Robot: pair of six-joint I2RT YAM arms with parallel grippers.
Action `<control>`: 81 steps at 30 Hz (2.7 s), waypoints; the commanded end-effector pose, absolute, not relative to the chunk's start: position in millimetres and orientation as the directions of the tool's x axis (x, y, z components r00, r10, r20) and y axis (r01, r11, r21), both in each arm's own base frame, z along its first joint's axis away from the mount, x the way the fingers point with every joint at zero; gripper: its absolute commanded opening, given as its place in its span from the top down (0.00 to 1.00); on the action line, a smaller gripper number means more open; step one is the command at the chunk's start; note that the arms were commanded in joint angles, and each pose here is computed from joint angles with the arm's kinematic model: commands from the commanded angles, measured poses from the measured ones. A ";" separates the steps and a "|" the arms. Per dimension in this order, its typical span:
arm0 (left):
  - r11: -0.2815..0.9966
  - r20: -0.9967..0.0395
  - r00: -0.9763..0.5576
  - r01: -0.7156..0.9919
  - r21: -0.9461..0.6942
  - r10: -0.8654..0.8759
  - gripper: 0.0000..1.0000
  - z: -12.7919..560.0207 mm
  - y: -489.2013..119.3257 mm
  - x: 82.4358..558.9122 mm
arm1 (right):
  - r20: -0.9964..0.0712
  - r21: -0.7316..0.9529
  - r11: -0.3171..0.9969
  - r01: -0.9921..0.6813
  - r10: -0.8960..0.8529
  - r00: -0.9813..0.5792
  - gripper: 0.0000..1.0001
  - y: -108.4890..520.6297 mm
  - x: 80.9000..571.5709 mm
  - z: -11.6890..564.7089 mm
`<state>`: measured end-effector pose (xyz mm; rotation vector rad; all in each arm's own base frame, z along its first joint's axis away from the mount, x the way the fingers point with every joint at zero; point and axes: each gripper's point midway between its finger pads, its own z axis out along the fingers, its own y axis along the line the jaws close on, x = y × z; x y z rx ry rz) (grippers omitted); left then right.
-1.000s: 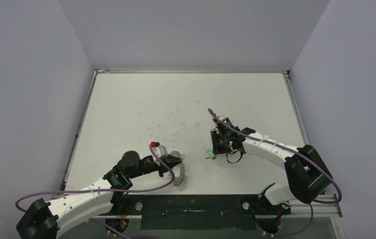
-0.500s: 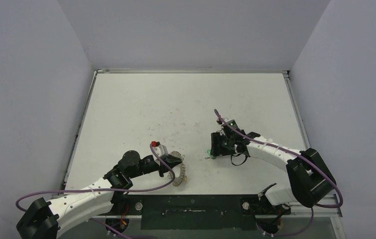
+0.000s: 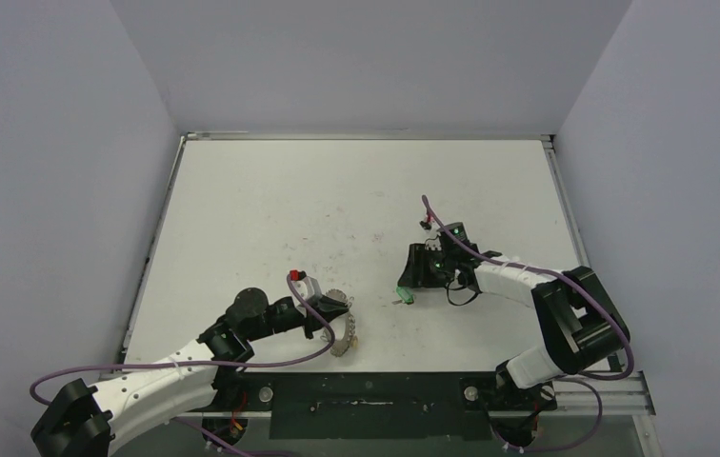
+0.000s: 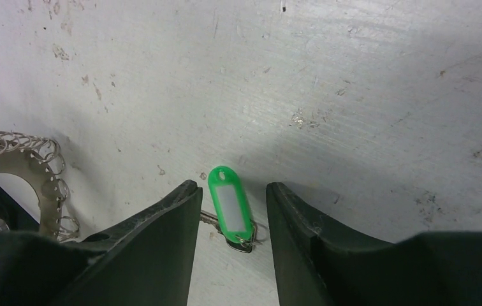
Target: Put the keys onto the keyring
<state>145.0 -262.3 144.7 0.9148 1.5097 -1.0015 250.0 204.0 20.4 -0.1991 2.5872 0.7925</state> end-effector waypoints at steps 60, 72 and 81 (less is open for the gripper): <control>0.320 -0.994 -0.104 0.941 -0.111 -0.038 1.00 179.3 -272.1 146.2 | -0.431 0.478 0.841 -0.253 -0.026 -0.902 0.67 186.7 216.2 19.0; 0.331 -0.994 -0.102 0.937 -0.110 -0.043 1.00 179.3 -270.7 147.8 | -0.462 0.486 0.823 -0.294 -0.043 -0.886 0.78 194.7 226.9 23.6; 0.328 -0.994 -0.103 0.938 -0.111 -0.042 1.00 179.2 -271.4 147.8 | -0.499 0.486 0.800 -0.352 -0.077 -0.863 1.00 199.5 228.2 38.7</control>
